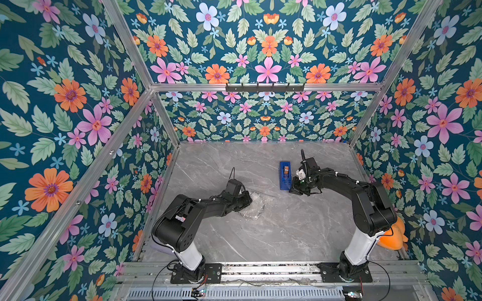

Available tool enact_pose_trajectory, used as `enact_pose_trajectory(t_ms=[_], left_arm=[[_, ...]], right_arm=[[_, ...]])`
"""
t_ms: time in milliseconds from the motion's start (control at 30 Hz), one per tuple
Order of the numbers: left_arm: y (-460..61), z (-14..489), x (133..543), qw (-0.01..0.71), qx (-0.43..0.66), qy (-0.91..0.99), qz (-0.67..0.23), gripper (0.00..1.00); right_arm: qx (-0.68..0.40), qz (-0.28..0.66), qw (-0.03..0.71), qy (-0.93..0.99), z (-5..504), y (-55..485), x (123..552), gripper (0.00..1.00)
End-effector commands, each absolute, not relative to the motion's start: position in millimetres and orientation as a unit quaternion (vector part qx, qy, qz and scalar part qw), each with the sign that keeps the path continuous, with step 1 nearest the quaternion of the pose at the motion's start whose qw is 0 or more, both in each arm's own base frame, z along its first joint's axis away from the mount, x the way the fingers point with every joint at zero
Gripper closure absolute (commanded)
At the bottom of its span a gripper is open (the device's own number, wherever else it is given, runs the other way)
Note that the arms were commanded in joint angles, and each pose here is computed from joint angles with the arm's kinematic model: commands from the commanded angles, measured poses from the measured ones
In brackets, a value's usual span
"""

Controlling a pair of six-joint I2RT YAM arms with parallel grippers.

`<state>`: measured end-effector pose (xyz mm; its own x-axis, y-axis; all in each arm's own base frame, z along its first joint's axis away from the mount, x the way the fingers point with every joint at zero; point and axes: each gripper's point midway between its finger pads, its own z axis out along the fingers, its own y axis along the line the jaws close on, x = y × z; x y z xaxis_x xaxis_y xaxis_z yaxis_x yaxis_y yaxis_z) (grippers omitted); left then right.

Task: Wrap dinner plates in bubble wrap
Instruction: Tear off the tape using the Tape Cutter.

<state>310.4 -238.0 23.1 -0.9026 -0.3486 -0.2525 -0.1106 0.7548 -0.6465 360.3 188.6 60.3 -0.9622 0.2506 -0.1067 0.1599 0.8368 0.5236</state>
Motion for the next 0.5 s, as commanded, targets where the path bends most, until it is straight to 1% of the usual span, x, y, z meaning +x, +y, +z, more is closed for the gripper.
enact_pose_trajectory(t_ms=[0,167,300,467], left_arm=[[-220,-4,289,0.138,-0.139,0.942,-0.274,1.0],[-220,-5,288,0.137,-0.138,0.942,-0.274,1.0],[-219,-6,288,0.137,-0.14,0.942,-0.274,1.0],[-220,-5,288,0.138,-0.141,0.941,-0.276,1.0]], right_arm=[[0.095,0.238,0.083,0.963,61,185,349,1.0],[0.089,0.218,0.075,0.969,51,184,341,1.0],[0.088,0.209,0.066,0.972,40,183,343,1.0],[0.083,0.211,0.078,0.971,50,183,342,1.0]])
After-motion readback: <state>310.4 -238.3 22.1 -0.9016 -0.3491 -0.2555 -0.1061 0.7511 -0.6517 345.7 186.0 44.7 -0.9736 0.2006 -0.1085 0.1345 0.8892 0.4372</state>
